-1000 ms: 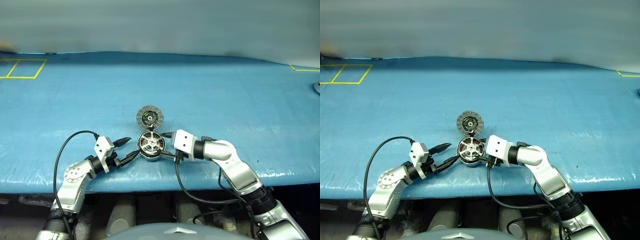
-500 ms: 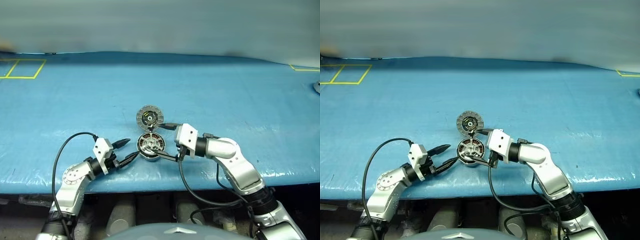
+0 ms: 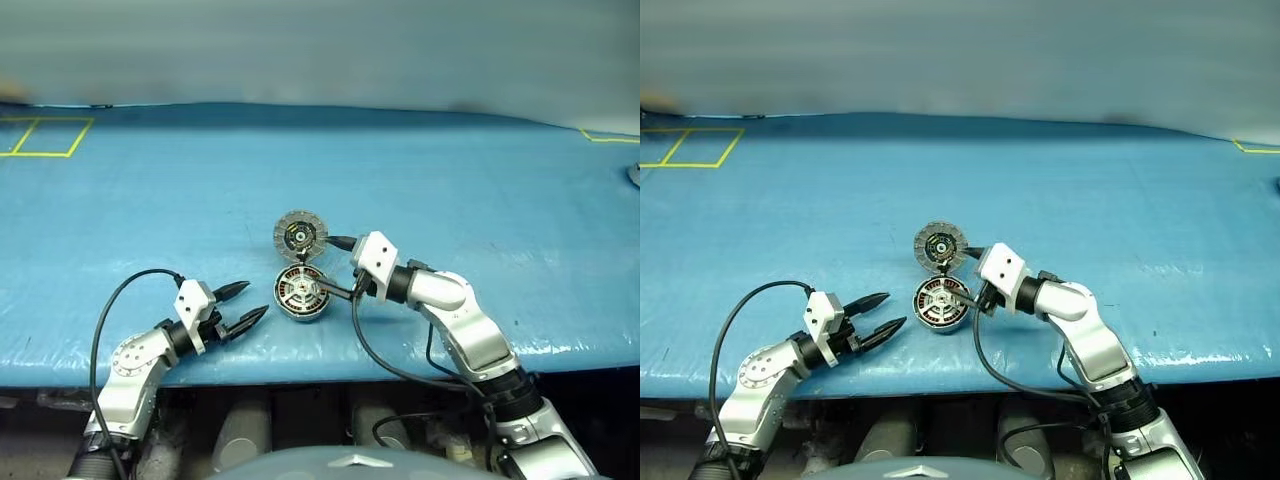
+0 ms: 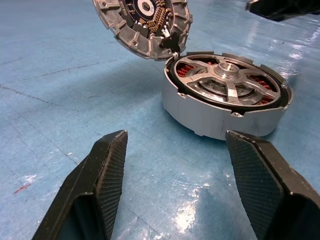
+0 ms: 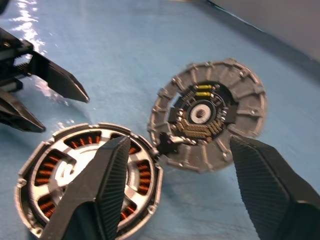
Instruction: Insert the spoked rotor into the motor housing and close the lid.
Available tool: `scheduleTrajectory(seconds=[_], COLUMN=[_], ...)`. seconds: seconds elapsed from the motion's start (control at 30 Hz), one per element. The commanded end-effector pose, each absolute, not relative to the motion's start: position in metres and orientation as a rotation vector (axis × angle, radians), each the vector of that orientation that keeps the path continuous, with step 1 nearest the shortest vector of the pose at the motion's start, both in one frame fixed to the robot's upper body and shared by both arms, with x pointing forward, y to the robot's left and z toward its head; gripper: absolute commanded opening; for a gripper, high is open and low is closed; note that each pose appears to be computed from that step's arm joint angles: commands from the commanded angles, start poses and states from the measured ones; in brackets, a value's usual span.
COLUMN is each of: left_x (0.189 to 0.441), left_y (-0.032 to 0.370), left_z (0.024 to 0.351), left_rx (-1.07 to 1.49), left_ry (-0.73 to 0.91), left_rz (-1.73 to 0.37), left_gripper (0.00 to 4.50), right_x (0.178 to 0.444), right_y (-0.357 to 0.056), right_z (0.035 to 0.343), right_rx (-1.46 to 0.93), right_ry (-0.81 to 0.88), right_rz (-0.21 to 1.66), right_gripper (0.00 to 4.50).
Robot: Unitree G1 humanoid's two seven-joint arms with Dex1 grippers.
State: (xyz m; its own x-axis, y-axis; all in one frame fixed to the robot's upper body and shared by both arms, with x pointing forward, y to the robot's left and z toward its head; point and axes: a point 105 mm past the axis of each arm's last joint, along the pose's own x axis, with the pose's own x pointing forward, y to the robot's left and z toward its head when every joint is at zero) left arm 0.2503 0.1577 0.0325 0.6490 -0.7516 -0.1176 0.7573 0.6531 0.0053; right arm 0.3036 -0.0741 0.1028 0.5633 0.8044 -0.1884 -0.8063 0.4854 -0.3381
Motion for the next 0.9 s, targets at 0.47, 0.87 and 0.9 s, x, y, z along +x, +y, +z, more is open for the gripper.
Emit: scheduleTrajectory(seconds=[0.47, 0.87, 0.9], left_x=[0.250, 0.250, 0.250], left_y=[0.155, 0.160, 0.161], left_z=[0.038, 0.037, 0.037], left_rx=[0.068, 0.076, 0.076], left_ry=[0.053, 0.054, 0.053], left_rz=[-0.826, -0.804, -0.798], left_gripper=[3.32, 3.32, 3.32], right_x=[0.347, 0.385, 0.383], right_y=[-0.113, -0.064, -0.055], right_z=[0.101, 0.117, 0.121], right_rx=[-0.512, -0.287, -0.256], right_ry=[0.073, 0.020, 0.008], right_rz=[0.757, 0.928, 0.978], right_gripper=[0.03, 0.03, 0.03])
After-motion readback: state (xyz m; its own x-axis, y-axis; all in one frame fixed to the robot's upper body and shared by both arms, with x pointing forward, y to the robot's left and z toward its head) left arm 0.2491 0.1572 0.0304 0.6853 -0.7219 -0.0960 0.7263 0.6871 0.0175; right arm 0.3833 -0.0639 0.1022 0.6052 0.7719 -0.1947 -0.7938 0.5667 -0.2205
